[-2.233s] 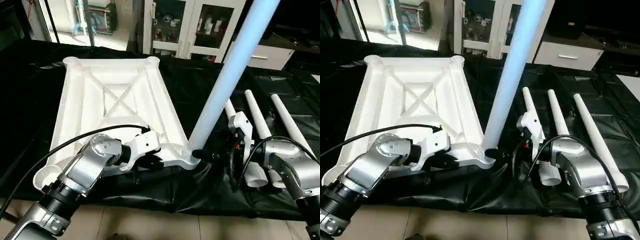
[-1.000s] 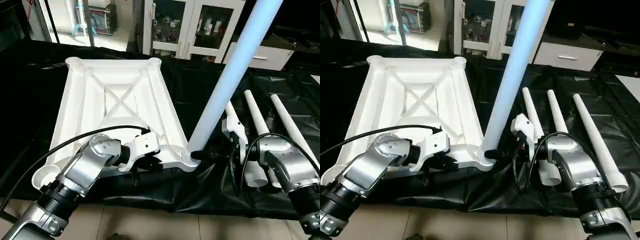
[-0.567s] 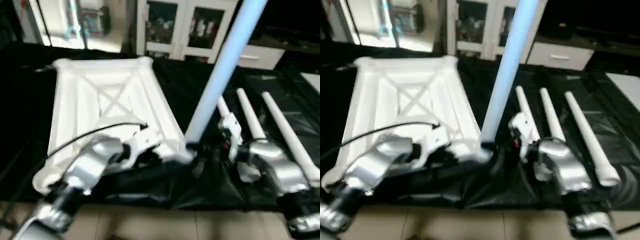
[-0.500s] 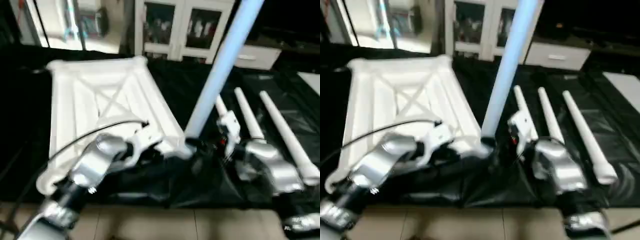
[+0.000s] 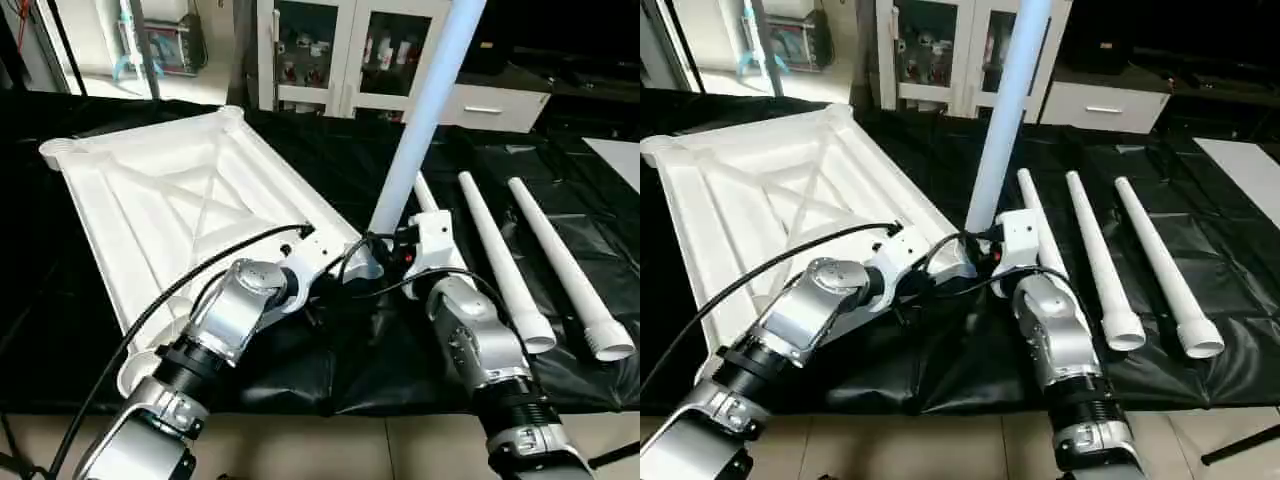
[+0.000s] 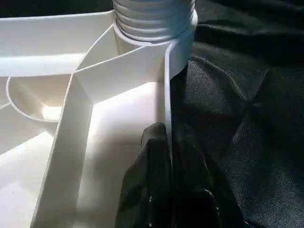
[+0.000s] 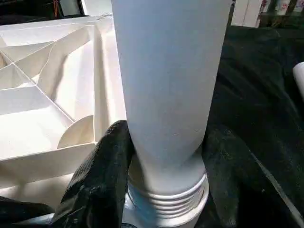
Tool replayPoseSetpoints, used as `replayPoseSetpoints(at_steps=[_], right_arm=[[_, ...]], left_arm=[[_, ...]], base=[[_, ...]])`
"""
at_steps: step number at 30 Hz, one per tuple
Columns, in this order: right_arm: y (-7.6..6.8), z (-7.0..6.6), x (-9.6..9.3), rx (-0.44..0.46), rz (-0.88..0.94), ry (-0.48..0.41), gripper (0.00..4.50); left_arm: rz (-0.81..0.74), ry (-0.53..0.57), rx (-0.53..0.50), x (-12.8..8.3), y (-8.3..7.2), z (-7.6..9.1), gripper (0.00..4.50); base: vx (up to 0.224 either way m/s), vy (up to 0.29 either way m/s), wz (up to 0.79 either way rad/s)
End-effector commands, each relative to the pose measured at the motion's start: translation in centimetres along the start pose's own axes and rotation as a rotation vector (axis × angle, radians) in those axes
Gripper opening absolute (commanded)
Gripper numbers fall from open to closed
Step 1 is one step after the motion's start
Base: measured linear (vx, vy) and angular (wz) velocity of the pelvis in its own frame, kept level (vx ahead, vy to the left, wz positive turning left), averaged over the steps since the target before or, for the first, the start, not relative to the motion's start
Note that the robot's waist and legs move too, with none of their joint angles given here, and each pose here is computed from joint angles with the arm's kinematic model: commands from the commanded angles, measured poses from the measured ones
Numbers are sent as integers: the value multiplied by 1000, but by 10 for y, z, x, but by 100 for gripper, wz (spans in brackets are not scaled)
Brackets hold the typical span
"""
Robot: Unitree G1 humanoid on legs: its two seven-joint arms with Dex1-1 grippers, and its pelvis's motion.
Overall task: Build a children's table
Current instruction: Rotate leg to tighten
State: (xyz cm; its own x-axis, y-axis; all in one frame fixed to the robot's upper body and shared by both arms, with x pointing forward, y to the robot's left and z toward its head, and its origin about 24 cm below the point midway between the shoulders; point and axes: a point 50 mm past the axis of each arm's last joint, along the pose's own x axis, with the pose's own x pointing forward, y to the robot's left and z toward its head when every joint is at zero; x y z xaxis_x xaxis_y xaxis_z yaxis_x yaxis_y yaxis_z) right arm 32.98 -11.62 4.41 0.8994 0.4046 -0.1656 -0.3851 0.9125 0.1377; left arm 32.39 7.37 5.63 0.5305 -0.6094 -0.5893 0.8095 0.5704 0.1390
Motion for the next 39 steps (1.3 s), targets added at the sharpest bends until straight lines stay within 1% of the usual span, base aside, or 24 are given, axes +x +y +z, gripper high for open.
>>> replayPoseSetpoints(at_steps=[1, 4, 5, 6, 7, 9, 11, 14, 15, 16, 18, 19, 20, 23, 24, 26, 29, 34, 36, 37, 39], right_arm=[[1, -16, 0, -13, -12, 77, 190], [1, -12, 0, -8, 0, 59, 190], [1, -10, -1, 11, 19, 47, 190], [1, -7, -1, 3, 25, 34, 246], [1, -5, -1, -6, 27, 25, 260], [3, -1, -3, 6, 64, 10, 266], [3, 2, -5, -2, 91, -4, 302], [0, 8, -12, -15, 133, -32, 308], [0, 8, -12, -15, 133, -32, 335], [-7, 15, -21, -19, 173, -52, 345], [-11, 18, -25, -25, 188, -57, 345], [-16, 21, -30, -41, 201, -58, 365], [-19, 22, -34, -53, 233, -50, 365], [-25, 26, -44, -80, 334, -19, 398], [-27, 27, -46, -85, 348, -12, 398], [-32, 29, -50, -108, 376, 7, 421], [-39, 29, -55, -155, 426, 62, 442], [-43, 27, -59, -206, 507, 122, 442], [-42, 26, -59, -203, 553, 140, 442], [-40, 23, -60, -208, 608, 161, 442], [-39, 21, -61, -216, 645, 182, 442]], left_arm=[[5, -41, 20, -2, 1, 9, 0], [2, -41, 18, -3, 2, 7, 0], [-3, -40, 18, -3, 2, 7, 0], [-9, -40, 19, -3, 1, 6, 0], [-13, -40, 20, -4, 1, 6, 0], [-20, -42, 24, -5, 1, 5, 0], [-32, -46, 33, -6, 1, 5, 0], [-79, -64, 63, -8, -1, 2, 0], [-79, -64, 63, -8, -1, 2, 0], [-121, -62, 86, -12, -4, -2, 0], [-137, -54, 88, -13, -5, -5, 0], [-162, -56, 105, -15, -6, -7, 0], [-185, -55, 113, -17, -8, -9, 0], [-262, -66, 153, -22, -14, -13, 0], [-280, -68, 162, -24, -15, -14, 0], [-332, -83, 206, -28, -19, -15, 0], [-405, -76, 219, -34, -24, -18, 0], [-466, -57, 209, -40, -29, -21, 0], [-498, -54, 219, -42, -31, -22, 0], [-526, -51, 227, -44, -33, -23, 0], [-535, -49, 230, -45, -33, -24, 0]], base=[[0, 0, 0], [0, 0, 0], [0, 0, 0], [0, 0, 0], [0, 0, 0], [0, 0, 0], [0, 0, 0], [0, 0, 0], [0, 0, 0], [0, 0, 0], [0, 0, 0], [0, 0, 0], [0, 0, 0], [0, 0, 0], [0, 0, 0], [0, 0, 0], [0, 0, 0], [0, 0, 0], [0, 0, 0], [0, 0, 0], [0, 0, 0]])
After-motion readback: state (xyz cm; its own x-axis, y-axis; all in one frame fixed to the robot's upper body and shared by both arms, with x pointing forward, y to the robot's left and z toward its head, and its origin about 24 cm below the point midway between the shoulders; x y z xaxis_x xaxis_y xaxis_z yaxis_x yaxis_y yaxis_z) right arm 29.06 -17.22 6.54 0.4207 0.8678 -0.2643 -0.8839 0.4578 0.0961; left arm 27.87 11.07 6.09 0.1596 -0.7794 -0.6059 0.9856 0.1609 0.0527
